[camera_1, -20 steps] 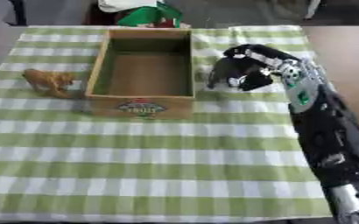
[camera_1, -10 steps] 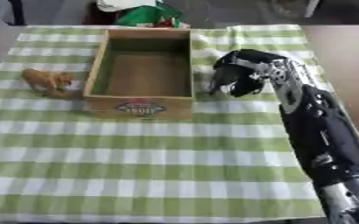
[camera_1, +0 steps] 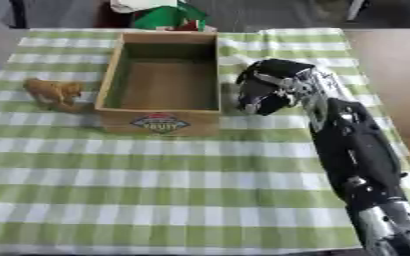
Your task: Pick up objects on the table and place them in the box.
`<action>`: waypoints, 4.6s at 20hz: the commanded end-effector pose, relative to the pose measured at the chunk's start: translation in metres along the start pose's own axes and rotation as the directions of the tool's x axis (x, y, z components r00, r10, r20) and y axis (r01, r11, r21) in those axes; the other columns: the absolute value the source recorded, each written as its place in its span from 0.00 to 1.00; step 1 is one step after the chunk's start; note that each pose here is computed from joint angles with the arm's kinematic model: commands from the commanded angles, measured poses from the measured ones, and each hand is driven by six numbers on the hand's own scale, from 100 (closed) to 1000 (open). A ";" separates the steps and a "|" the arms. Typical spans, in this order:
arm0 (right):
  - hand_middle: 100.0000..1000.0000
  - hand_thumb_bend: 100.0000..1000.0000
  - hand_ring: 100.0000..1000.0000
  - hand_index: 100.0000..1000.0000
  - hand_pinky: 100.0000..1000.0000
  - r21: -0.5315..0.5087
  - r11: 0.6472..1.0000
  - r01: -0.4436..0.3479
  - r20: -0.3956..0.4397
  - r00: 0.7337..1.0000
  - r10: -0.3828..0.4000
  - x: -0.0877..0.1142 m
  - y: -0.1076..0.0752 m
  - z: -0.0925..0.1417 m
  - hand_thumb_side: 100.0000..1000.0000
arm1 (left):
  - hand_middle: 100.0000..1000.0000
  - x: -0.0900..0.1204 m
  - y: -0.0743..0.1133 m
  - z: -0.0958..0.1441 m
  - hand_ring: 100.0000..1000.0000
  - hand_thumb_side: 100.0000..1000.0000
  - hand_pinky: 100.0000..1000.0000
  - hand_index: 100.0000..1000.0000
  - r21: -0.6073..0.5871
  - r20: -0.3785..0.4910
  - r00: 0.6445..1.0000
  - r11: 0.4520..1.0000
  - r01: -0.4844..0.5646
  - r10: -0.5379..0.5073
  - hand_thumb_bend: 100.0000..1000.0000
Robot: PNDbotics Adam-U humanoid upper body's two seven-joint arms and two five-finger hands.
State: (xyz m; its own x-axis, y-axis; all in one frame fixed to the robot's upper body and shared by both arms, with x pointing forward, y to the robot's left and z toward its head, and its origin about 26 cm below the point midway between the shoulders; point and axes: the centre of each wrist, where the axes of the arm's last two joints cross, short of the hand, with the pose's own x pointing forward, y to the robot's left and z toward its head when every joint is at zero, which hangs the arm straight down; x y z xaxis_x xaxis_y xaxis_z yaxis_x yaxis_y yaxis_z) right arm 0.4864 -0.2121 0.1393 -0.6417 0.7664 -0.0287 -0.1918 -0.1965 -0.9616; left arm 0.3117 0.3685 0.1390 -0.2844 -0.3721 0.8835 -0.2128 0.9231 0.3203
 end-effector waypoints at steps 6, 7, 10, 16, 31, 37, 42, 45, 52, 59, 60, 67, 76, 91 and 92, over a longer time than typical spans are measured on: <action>0.78 0.00 0.74 0.91 0.78 -0.003 0.996 -0.093 -0.026 0.995 0.093 -0.005 -0.004 0.000 0.36 | 0.59 0.010 0.004 -0.004 0.64 0.40 0.63 0.72 0.002 0.035 0.999 1.000 0.013 -0.013 0.31; 0.78 0.00 0.74 0.91 0.78 -0.004 0.995 -0.102 -0.028 0.994 0.102 -0.005 -0.003 0.000 0.36 | 0.59 0.010 0.004 -0.004 0.64 0.40 0.63 0.72 0.002 0.035 0.999 1.000 0.013 -0.013 0.31; 0.78 0.00 0.74 0.91 0.78 -0.004 0.992 -0.128 -0.032 0.991 0.128 -0.006 0.001 -0.002 0.36 | 0.59 0.010 0.004 -0.004 0.64 0.40 0.63 0.72 0.002 0.034 0.999 1.000 0.013 -0.013 0.31; 0.56 0.00 0.16 0.84 0.53 -0.094 0.985 -0.147 -0.037 0.989 0.144 -0.007 -0.002 0.001 0.20 | 0.59 0.010 0.005 -0.004 0.64 0.40 0.63 0.72 0.003 0.035 0.999 1.000 0.012 -0.013 0.31; 0.49 0.00 0.08 0.82 0.47 -0.289 0.940 -0.180 -0.025 0.983 0.181 -0.006 -0.034 0.005 0.11 | 0.59 0.010 0.005 -0.004 0.64 0.40 0.63 0.72 0.003 0.035 0.999 1.000 0.012 -0.012 0.30; 0.48 0.00 0.08 0.83 0.47 -0.354 0.911 -0.212 -0.016 0.975 0.221 0.001 -0.065 0.004 0.10 | 0.59 0.010 0.004 -0.004 0.64 0.40 0.63 0.72 0.000 0.035 0.999 1.000 0.012 -0.012 0.30; 0.48 0.00 0.08 0.83 0.47 -0.390 0.892 -0.229 -0.005 0.969 0.246 0.008 -0.081 0.002 0.09 | 0.59 0.010 0.004 -0.004 0.64 0.40 0.63 0.72 -0.004 0.034 0.999 1.000 0.012 -0.012 0.30; 0.48 0.00 0.08 0.83 0.47 -0.440 0.862 -0.250 0.020 0.957 0.288 0.024 -0.106 -0.005 0.08 | 0.59 0.010 0.003 -0.004 0.64 0.40 0.63 0.72 -0.010 0.034 0.999 1.000 0.011 -0.011 0.30; 0.48 0.00 0.08 0.83 0.48 -0.478 0.848 -0.228 0.114 0.942 0.317 0.061 -0.122 -0.027 0.08 | 0.59 0.010 0.002 -0.005 0.64 0.40 0.63 0.72 -0.018 0.036 0.999 1.000 0.009 -0.008 0.30; 0.47 0.00 0.08 0.83 0.48 -0.458 0.871 -0.180 0.205 0.932 0.300 0.099 -0.116 -0.050 0.09 | 0.59 0.011 -0.001 -0.006 0.64 0.40 0.63 0.72 -0.029 0.042 0.999 1.000 -0.001 0.002 0.30; 0.47 0.00 0.08 0.83 0.48 -0.457 0.871 -0.179 0.206 0.932 0.300 0.100 -0.116 -0.050 0.09 | 0.59 0.011 -0.001 -0.006 0.64 0.40 0.63 0.72 -0.029 0.042 0.999 1.000 -0.001 0.002 0.30; 0.52 0.00 0.13 0.84 0.53 -0.326 0.933 -0.153 0.275 0.929 0.248 0.135 -0.084 -0.075 0.13 | 0.59 0.012 -0.004 -0.008 0.64 0.40 0.63 0.72 -0.038 0.047 0.999 0.999 -0.009 0.011 0.30; 0.77 0.00 0.52 0.92 0.67 -0.144 0.973 -0.181 0.252 0.944 0.212 0.139 -0.052 -0.086 0.26 | 0.59 0.012 -0.004 -0.008 0.64 0.40 0.63 0.72 -0.036 0.047 0.999 0.999 -0.008 0.010 0.30; 0.87 0.00 0.88 0.95 0.83 0.021 0.995 -0.101 0.229 0.969 0.093 0.134 -0.065 -0.082 0.37 | 0.59 0.012 -0.004 -0.008 0.64 0.40 0.63 0.72 -0.038 0.045 0.999 0.999 -0.008 0.010 0.30; 0.88 0.00 0.89 0.94 0.86 0.022 0.995 -0.096 0.228 0.970 0.089 0.134 -0.066 -0.081 0.47 | 0.59 0.012 -0.004 -0.008 0.64 0.40 0.63 0.72 -0.038 0.046 0.999 0.999 -0.008 0.010 0.30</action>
State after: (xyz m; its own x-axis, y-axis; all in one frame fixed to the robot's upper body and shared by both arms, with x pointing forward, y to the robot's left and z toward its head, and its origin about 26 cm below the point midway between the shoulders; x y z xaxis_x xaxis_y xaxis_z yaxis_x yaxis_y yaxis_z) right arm 0.4730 -0.0480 0.1655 -0.8047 0.5924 -0.0390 -0.1619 -0.2821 -0.9456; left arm 0.3156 0.3606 0.1398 -0.2994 -0.3518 0.8869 -0.1722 0.9342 0.3124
